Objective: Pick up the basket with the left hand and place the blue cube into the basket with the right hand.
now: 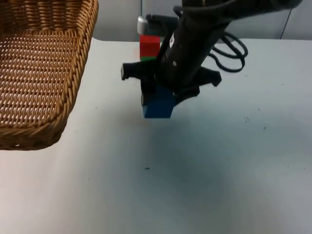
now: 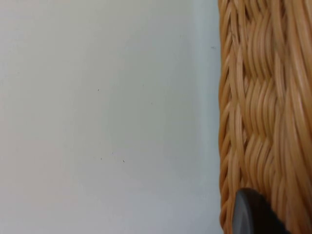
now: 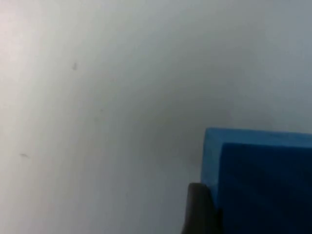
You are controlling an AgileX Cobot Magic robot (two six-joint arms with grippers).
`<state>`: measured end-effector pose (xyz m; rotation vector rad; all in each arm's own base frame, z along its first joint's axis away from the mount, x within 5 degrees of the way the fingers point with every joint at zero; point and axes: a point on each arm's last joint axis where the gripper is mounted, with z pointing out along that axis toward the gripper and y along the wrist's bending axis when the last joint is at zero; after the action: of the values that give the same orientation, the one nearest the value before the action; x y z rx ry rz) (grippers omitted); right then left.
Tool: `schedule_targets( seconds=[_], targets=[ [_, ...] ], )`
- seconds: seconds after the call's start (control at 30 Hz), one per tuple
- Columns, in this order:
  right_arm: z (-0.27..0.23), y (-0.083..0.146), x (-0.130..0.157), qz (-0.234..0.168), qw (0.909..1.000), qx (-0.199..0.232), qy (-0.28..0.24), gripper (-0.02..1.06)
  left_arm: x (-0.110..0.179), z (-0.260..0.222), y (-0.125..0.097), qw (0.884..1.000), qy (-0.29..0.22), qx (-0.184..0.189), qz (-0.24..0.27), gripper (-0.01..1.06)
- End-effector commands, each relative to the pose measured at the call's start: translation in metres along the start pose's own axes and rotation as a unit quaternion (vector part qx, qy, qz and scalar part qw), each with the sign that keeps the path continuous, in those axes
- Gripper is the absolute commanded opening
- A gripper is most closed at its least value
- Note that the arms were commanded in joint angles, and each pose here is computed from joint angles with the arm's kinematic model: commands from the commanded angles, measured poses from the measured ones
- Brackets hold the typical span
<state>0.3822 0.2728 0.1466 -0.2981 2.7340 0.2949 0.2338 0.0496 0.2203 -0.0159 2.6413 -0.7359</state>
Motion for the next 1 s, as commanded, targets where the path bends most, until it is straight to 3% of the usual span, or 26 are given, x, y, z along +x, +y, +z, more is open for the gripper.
schedule_targets(
  seconds=[0.0,0.17,0.3,0.43,0.63,0.77,0.97],
  targets=[
    [-0.048,0.008,-0.016,-0.044,0.9975,-0.012,-0.054,0.00,-0.005,0.003,-0.013,1.000,-0.005,0.018,0.014,0.00],
    [-0.103,0.011,-0.025,-0.081,0.9913,-0.024,-0.102,0.00,-0.004,0.009,-0.016,1.000,-0.005,0.008,0.014,0.00],
    [-0.178,0.013,-0.029,-0.105,0.9789,-0.037,-0.171,0.00,-0.001,0.014,-0.011,1.000,-0.016,-0.009,-0.015,0.00],
    [-0.210,0.022,-0.024,-0.128,0.9693,-0.053,-0.203,0.00,-0.003,0.017,-0.007,0.999,-0.019,-0.012,-0.025,0.00],
    [-0.219,0.050,-0.012,-0.164,0.9582,-0.081,-0.220,0.00,-0.004,0.033,0.000,0.999,0.000,-0.002,-0.050,0.00],
    [-0.204,0.087,0.000,-0.197,0.9464,-0.116,-0.229,0.00,-0.007,0.050,-0.002,0.999,0.008,-0.008,-0.047,0.00],
    [-0.166,0.107,0.002,-0.195,0.9526,-0.121,-0.200,0.00,-0.011,0.056,-0.005,0.999,-0.005,-0.014,-0.046,0.00]
  ],
)
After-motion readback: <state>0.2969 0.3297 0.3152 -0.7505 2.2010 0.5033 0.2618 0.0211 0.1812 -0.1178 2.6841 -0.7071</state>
